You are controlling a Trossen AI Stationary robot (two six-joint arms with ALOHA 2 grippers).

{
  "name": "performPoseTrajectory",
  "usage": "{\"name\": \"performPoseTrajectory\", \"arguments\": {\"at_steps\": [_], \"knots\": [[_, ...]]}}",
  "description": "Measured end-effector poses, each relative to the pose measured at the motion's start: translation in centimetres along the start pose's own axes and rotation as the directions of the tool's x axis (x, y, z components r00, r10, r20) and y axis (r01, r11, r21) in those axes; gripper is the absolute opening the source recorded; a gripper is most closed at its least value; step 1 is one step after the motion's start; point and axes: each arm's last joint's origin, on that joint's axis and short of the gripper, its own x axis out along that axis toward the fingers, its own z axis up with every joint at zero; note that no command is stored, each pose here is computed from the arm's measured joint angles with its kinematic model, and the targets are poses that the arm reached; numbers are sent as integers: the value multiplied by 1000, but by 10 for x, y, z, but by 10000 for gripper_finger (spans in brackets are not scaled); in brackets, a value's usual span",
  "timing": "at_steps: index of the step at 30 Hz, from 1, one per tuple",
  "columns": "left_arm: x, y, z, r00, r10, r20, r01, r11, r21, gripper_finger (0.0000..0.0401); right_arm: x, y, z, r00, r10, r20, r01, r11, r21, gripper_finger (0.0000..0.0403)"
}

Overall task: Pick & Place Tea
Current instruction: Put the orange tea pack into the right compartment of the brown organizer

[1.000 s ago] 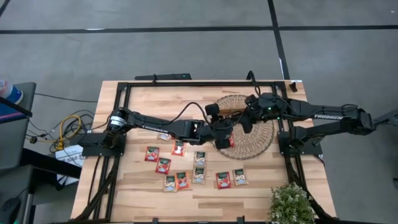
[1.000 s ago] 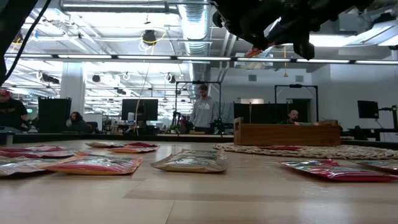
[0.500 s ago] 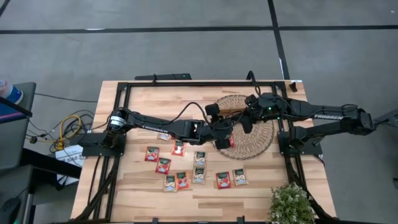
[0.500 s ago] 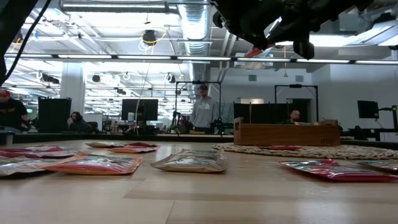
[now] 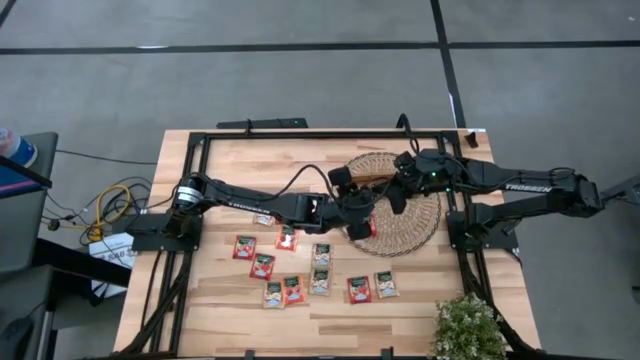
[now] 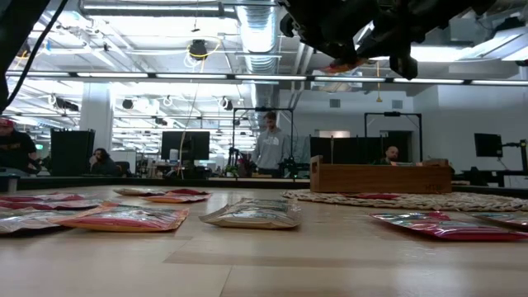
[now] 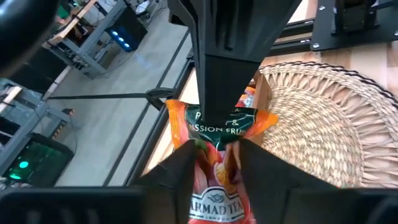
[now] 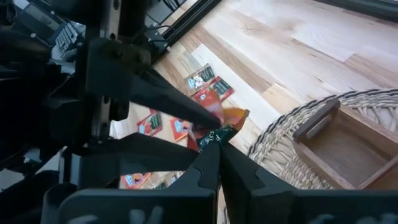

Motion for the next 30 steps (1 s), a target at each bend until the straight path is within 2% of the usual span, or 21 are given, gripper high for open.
{"name": "performPoseTrajectory", "arguments": {"at_steps": [4,6,11,14,17,21,26,30], "knots": [[-2,0,0,997,76,-10,-76,997,12,180,0,-2,-3,999,-35,-22,35,999,2,0],[-4,0,0,990,137,-17,-136,989,54,196,0,-4,-4,998,-58,-34,59,998,3,0],[-14,-6,1,970,241,-27,-229,947,227,212,-9,-10,-5,994,-99,-54,100,995,6,0],[-18,-8,-1,957,286,-40,-269,933,238,213,-23,-14,-5,971,-197,-139,193,980,-42,0],[-18,-8,-5,957,282,-62,-266,945,189,213,-41,-15,1,917,-331,-223,302,941,-151,0],[-12,-5,-13,973,202,-116,-197,979,56,213,-56,-10,13,866,-439,-241,356,878,-320,0],[-4,1,-27,973,72,-220,-104,985,-137,213,-59,-8,21,796,-541,-270,341,771,-538,0],[0,5,-34,961,3,-277,-74,967,-245,213,-47,-12,21,746,-590,-309,248,677,-693,0]]}}
